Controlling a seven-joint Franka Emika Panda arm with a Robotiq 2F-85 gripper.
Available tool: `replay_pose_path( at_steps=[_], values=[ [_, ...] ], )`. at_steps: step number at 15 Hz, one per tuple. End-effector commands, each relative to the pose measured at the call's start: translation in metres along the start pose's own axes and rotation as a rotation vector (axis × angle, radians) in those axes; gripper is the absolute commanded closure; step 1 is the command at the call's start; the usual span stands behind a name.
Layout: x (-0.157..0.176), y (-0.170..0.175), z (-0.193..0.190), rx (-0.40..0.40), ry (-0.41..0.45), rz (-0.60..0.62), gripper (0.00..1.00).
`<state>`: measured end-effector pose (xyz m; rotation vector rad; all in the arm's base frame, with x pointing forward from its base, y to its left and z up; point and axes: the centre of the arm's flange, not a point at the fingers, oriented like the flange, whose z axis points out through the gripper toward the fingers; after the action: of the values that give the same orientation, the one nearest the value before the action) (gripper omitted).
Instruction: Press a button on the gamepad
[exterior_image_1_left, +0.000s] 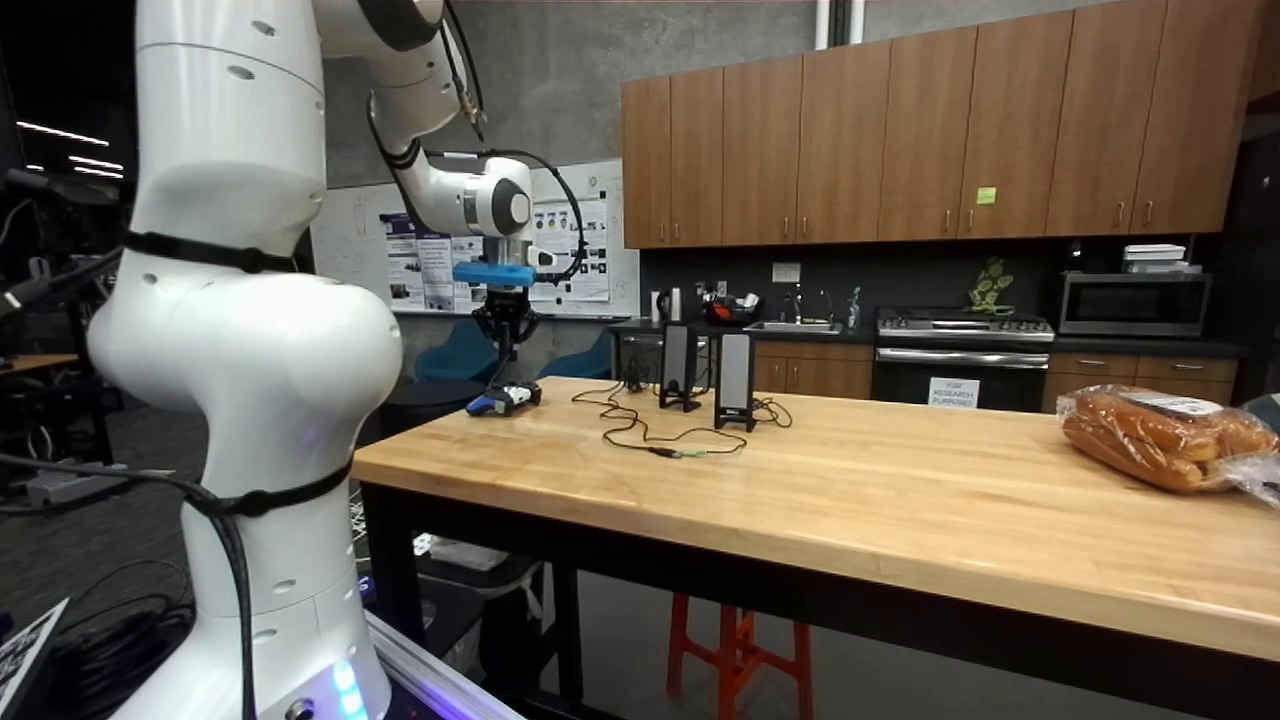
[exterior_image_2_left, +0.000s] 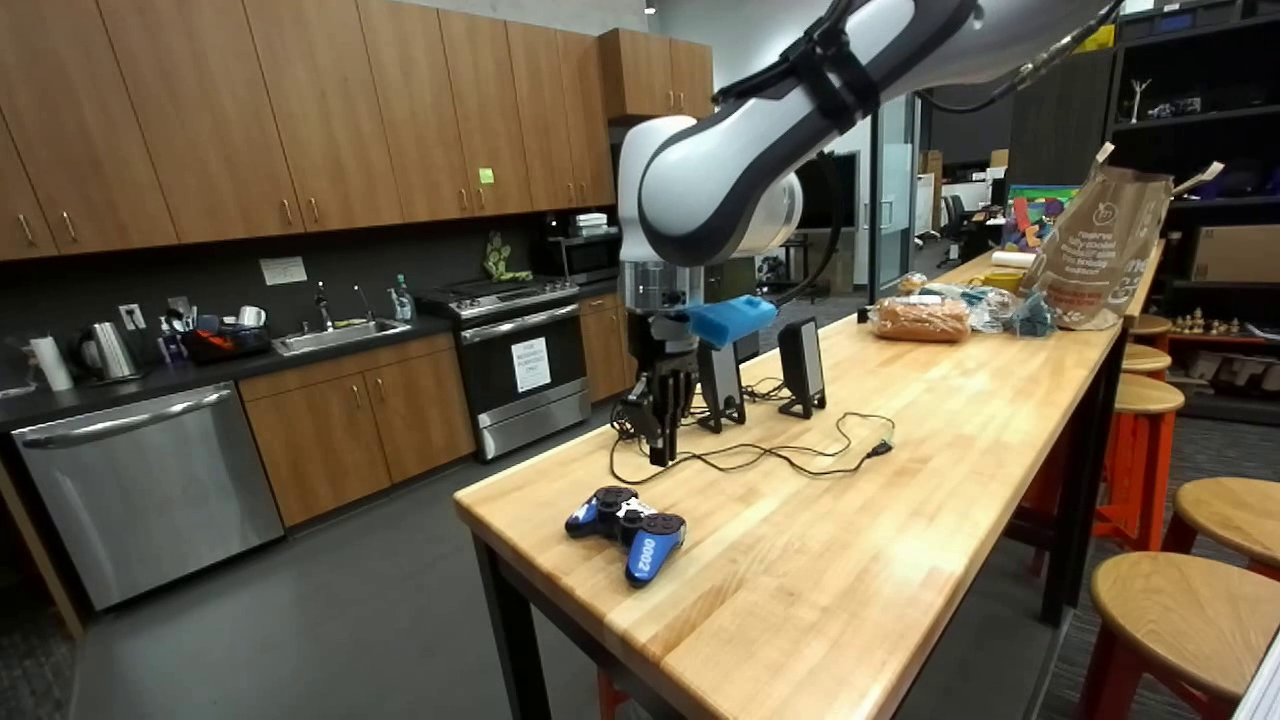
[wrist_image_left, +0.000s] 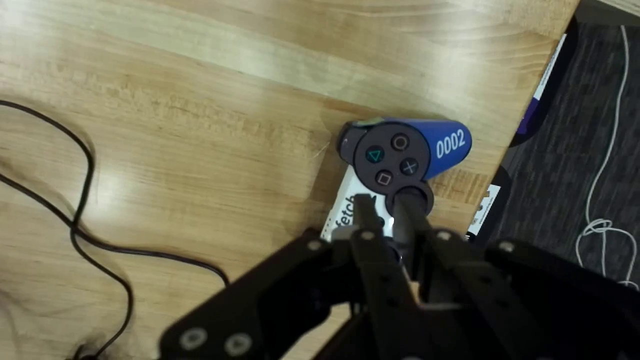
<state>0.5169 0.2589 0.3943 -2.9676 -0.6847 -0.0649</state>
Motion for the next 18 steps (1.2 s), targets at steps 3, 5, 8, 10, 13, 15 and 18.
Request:
replay_pose_path(
  at_steps=[3, 5, 8, 10, 13, 15, 18],
  values=[
    [0.019, 0.004, 0.016, 0.028, 0.001, -0.004, 1.00],
    [0.020, 0.006, 0.024, 0.037, -0.007, 0.002, 1.00],
    [0.019, 0.010, 0.034, 0.053, -0.020, 0.016, 1.00],
    [0.019, 0.013, 0.041, 0.065, -0.031, 0.022, 1.00],
    [0.020, 0.015, 0.048, 0.079, -0.045, 0.025, 1.00],
    [0.020, 0.015, 0.052, 0.083, -0.053, 0.023, 1.00],
    [0.020, 0.014, 0.059, 0.085, -0.068, 0.017, 1.00]
  ],
)
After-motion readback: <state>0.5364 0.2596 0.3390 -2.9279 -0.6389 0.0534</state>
